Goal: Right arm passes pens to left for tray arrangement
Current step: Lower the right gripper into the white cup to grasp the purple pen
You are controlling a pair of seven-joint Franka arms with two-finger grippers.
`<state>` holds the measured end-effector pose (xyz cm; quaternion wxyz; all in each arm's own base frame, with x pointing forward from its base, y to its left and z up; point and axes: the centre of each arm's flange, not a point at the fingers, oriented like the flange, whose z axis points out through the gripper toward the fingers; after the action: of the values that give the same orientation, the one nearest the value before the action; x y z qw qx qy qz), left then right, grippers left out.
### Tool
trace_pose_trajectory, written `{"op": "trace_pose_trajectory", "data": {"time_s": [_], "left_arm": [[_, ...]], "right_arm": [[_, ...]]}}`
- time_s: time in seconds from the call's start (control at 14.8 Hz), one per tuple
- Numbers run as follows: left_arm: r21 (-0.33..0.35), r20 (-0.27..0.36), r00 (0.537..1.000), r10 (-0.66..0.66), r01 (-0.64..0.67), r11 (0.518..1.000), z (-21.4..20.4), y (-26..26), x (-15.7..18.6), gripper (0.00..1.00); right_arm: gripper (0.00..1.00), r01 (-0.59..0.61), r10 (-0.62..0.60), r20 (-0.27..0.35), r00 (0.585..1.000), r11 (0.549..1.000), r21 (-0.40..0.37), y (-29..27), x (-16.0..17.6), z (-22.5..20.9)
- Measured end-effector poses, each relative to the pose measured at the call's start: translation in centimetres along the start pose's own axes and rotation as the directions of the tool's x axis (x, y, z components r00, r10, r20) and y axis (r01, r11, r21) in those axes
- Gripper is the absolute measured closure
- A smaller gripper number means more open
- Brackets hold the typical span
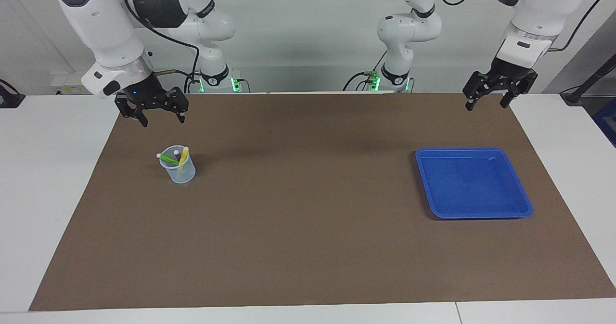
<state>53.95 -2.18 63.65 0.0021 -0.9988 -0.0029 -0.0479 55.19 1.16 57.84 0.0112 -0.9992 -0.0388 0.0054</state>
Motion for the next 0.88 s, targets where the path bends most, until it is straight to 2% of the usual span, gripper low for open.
{"op": "trace_pose_trajectory", "data": {"time_s": [0.27, 0.54, 0.88], "left_arm": [[0.000, 0.002, 1.000, 0.000, 0.000, 1.000, 0.1, 0.0, 0.0, 0.00], [0.000, 0.003, 1.000, 0.002, -0.002, 1.000, 0.1, 0.1, 0.0, 0.00], [0.000, 0.003, 1.000, 0.007, -0.007, 1.000, 0.1, 0.4, 0.0, 0.00]], "right_arm": [[0.00, -0.003, 0.003, 0.007, 1.000, 1.000, 0.001, 0.1, -0.1, 0.3], [0.00, -0.008, 0.008, 0.060, 0.998, 1.000, 0.004, 0.5, -1.0, 2.7], [0.00, 0.099, -0.099, -0.003, 0.995, 0.995, 0.000, 0.7, -0.5, 4.3]]}}
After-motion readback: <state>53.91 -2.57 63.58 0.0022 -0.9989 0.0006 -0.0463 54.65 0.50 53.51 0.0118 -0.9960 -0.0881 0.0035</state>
